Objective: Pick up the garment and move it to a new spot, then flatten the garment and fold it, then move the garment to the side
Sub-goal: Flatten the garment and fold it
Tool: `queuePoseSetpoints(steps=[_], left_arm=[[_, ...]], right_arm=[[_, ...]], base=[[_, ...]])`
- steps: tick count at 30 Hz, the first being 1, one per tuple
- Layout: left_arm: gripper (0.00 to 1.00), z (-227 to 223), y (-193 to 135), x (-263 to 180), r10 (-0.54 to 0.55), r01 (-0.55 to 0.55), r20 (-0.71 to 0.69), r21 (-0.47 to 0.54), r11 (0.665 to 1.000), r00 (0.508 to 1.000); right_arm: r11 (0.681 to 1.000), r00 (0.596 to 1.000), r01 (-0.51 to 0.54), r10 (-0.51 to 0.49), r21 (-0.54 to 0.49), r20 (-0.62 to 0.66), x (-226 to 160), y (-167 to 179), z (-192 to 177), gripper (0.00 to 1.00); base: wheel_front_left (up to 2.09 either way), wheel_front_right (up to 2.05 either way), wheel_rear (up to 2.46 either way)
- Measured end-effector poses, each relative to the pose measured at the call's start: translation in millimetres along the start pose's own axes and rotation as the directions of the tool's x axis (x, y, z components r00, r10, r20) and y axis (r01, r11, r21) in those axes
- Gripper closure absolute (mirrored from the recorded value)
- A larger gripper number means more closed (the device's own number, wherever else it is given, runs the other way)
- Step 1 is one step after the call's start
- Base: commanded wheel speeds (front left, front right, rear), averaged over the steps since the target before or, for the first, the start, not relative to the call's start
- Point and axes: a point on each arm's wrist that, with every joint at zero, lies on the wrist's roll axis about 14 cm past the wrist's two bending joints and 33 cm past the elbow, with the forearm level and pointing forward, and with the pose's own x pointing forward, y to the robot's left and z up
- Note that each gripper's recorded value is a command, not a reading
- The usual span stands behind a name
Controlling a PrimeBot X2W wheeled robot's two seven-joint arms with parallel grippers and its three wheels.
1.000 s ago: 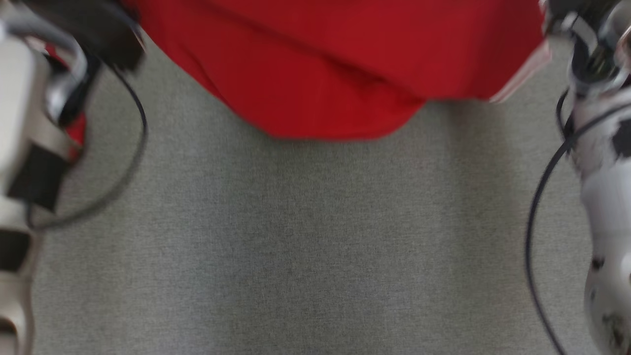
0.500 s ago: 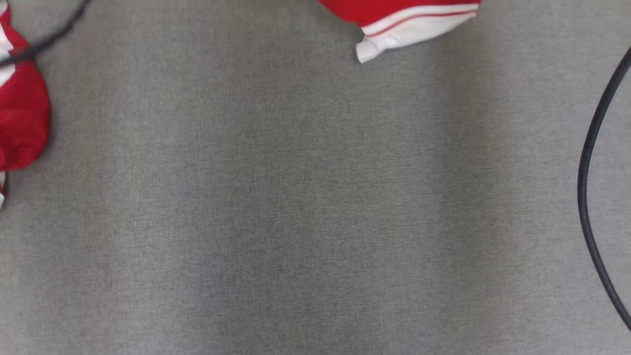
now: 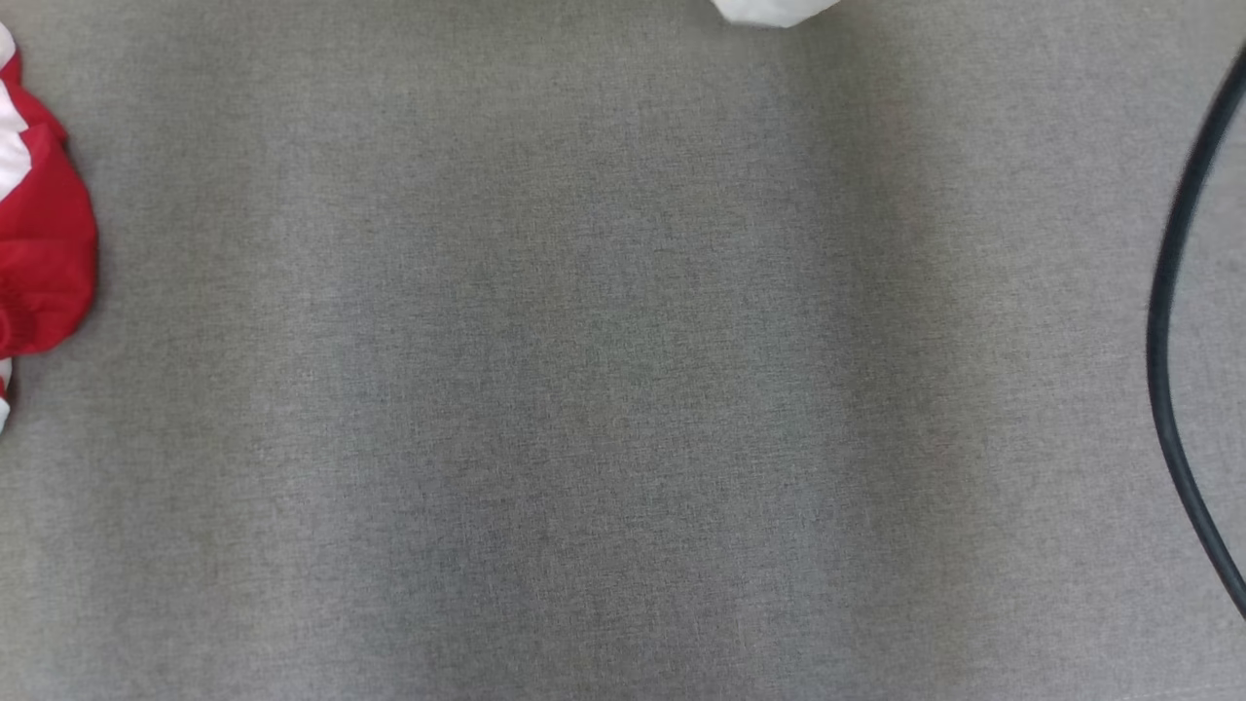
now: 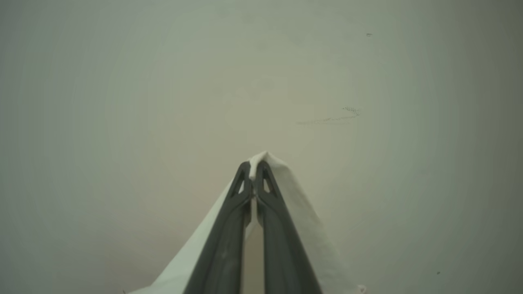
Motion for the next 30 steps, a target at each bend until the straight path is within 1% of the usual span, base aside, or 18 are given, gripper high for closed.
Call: queuePoseSetpoints(steps=[1, 3, 5, 8, 10, 11, 13, 16, 17, 20, 21, 24, 27, 30], left_arm=[[1.00, 5.1, 1.0, 1.7, 0.008, -0.007, 0.016, -0.019, 1.000, 1.000], [1.00, 8.2, -0.8, 4.8, -0.002, 0.002, 0.025, 0.006, 1.000, 1.000], [1.00, 6.3, 0.5, 6.0, 0.004, -0.004, 0.037, -0.012, 1.000, 0.999], [1.00, -18.4, 4.2, 2.6, 0.015, -0.014, 0.004, -0.035, 0.999, 1.000], [1.00, -39.3, 14.0, -3.0, 0.039, -0.041, -0.028, -0.053, 0.998, 0.999], [1.00, -47.0, 19.2, -5.2, 0.057, -0.060, -0.035, -0.081, 0.995, 0.998], [1.00, -61.9, 25.2, -9.0, 0.069, -0.073, -0.051, -0.091, 0.993, 0.996], [1.00, -90.8, 20.5, -17.5, 0.058, -0.067, -0.079, -0.120, 0.990, 0.995], [1.00, -101.9, 15.7, -21.9, 0.043, -0.053, -0.093, -0.117, 0.992, 0.995], [1.00, -121.5, 13.2, -37.0, 0.042, -0.059, -0.109, -0.161, 0.985, 0.993], [1.00, -124.2, 14.2, -45.4, 0.045, -0.063, -0.106, -0.179, 0.982, 0.993], [1.00, -121.4, 12.8, -57.2, 0.045, -0.063, -0.086, -0.210, 0.976, 0.995], [1.00, -131.8, 5.2, -80.6, 0.054, -0.082, -0.106, -0.284, 0.955, 0.993], [1.00, -139.1, -8.4, -110.2, 0.056, -0.099, -0.139, -0.321, 0.942, 0.989]], right_arm=[[1.000, 1.000, 0.001, -0.001, 0.001, 0.009, 1.1, -0.1, 3.3, 1.00], [1.000, 1.000, -0.003, 0.003, -0.009, 0.021, 4.1, 1.6, 6.7, 1.00], [1.000, 1.000, -0.007, 0.008, -0.008, 0.025, 7.4, 3.9, 3.0, 1.00], [1.000, 1.000, -0.017, 0.017, 0.004, -0.001, 11.3, 9.8, -20.3, 1.00], [0.999, 1.000, -0.022, 0.023, 0.028, -0.016, 13.4, 14.5, -36.6, 1.00], [0.999, 0.999, -0.030, 0.030, 0.037, -0.020, 14.9, 18.6, -43.1, 1.00], [0.998, 0.998, -0.049, 0.050, 0.047, -0.026, 17.7, 27.6, -55.3, 1.00], [0.994, 0.995, -0.076, 0.081, 0.078, -0.059, 15.2, 40.2, -86.4, 1.00], [0.992, 0.992, -0.089, 0.096, 0.085, -0.081, 11.2, 45.7, -101.2, 1.00], [0.985, 0.981, -0.128, 0.144, 0.118, -0.131, -5.5, 60.6, -133.1, 1.00], [0.977, 0.978, -0.145, 0.166, 0.159, -0.125, -14.8, 65.3, -136.1, 1.00], [0.965, 0.973, -0.167, 0.195, 0.204, -0.127, -34.5, 64.8, -141.0, 1.00], [0.949, 0.959, -0.168, 0.220, 0.267, -0.178, -68.9, 62.5, -161.6, 1.00], [0.935, 0.947, -0.158, 0.235, 0.318, -0.221, -106.0, 56.1, -173.0, 1.00]], base=[[0.00, 0.00, 0.00], [0.00, 0.00, 0.00], [0.00, 0.00, 0.00], [0.00, 0.00, 0.00], [0.00, 0.00, 0.00], [0.00, 0.00, 0.00], [0.00, 0.00, 0.00], [0.00, 0.00, 0.00], [0.00, 0.00, 0.00], [0.00, 0.00, 0.00], [0.00, 0.00, 0.00], [0.00, 0.00, 0.00], [0.00, 0.00, 0.00], [0.00, 0.00, 0.00]])
